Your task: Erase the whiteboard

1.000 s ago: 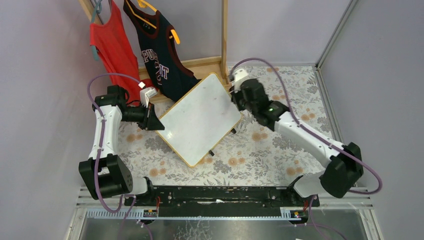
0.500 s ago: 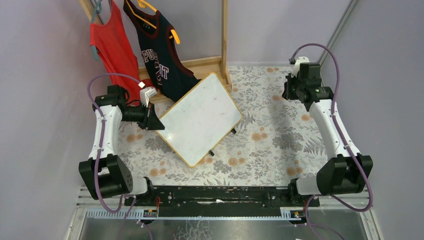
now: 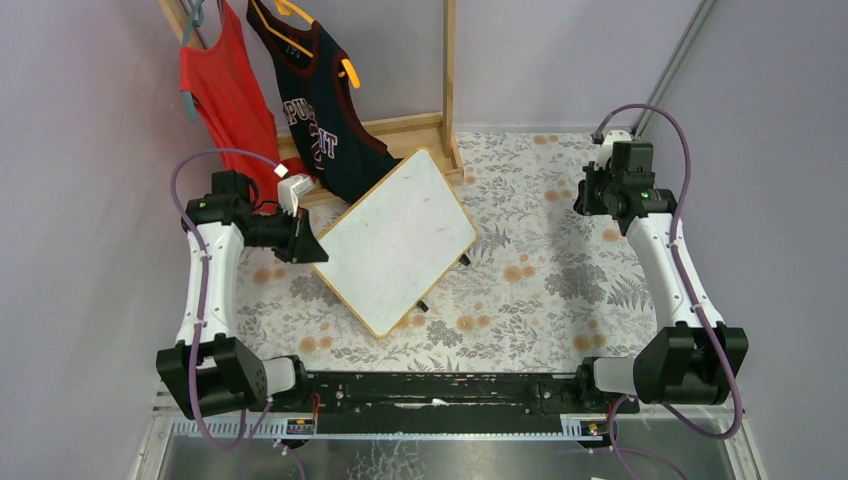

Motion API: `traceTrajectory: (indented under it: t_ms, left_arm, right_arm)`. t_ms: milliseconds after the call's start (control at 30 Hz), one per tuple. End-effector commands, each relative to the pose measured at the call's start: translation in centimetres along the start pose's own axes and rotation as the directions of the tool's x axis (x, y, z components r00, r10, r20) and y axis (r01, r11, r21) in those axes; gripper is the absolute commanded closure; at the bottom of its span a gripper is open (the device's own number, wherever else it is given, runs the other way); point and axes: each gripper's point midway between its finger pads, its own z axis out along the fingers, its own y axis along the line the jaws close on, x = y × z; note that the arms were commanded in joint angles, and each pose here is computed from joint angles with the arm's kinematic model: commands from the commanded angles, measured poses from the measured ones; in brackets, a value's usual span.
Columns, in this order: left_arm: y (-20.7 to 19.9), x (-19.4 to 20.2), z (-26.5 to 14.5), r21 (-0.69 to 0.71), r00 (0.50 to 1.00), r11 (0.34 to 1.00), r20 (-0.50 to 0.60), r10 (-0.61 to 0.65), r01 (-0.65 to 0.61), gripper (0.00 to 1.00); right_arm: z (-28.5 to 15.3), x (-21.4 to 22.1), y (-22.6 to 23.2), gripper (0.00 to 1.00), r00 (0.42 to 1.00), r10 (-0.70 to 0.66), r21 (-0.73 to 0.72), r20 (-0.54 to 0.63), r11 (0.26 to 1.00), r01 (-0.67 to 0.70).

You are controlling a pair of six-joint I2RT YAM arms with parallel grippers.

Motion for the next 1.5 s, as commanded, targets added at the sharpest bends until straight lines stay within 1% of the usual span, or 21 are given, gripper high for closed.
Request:
traceTrajectory:
  t_ms: [0,133,300,567,700,800,1200,1333,1467]
  left_arm:
    - [1.7,-1.3,-1.1,-0.142,0.994,0.985,0.031,0.102,-0.097,1.00]
    - [1.6,-1.3,-1.2,-0.141,0.995,0.986,0.036,0.090,-0.084,1.00]
    - [1.6,-1.1,-0.9,-0.132,0.997,0.989,0.030,0.075,-0.071,0.99]
    - [1.7,-1.3,-0.7,-0.129,0.998,0.990,0.033,0.057,-0.052,0.91]
    - [1.9,-1.5,-0.6,-0.134,0.997,0.989,0.045,0.069,-0.062,0.89]
    - [1.7,-1.7,-0.5,-0.131,0.998,0.991,0.052,0.046,-0.039,0.89]
    - [1.9,-2.1,0.1,-0.121,0.997,0.992,0.052,0.050,-0.043,0.88]
    - [1.8,-2.2,0.4,-0.113,0.997,0.992,0.047,0.053,-0.048,0.85]
    - [1.7,-2.1,0.5,-0.110,0.998,0.993,0.043,0.056,-0.051,0.85]
  right_arm:
    - [-0.6,-0.5,0.0,1.00,0.999,0.015,-0.012,0.051,1.000,-0.015]
    - [-0.5,0.2,0.0,1.00,0.999,0.018,-0.013,0.036,1.000,-0.018]
    - [-0.1,1.9,0.2,1.00,1.000,0.018,-0.031,-0.010,0.999,-0.018]
    - [0.7,5.4,1.4,1.00,0.990,0.017,-0.093,-0.141,0.995,-0.031]
    - [1.6,7.6,2.0,1.00,0.974,0.013,-0.123,-0.225,0.991,-0.042]
    - [2.2,8.8,2.2,1.00,0.961,0.008,-0.136,-0.275,0.990,-0.047]
    - [3.7,11.7,2.5,1.00,0.932,0.002,-0.151,-0.363,0.987,-0.061]
    - [4.4,13.1,2.7,1.00,0.908,0.006,-0.155,-0.419,0.985,-0.078]
    - [5.2,14.2,2.6,1.00,0.885,0.003,-0.147,-0.465,0.986,-0.081]
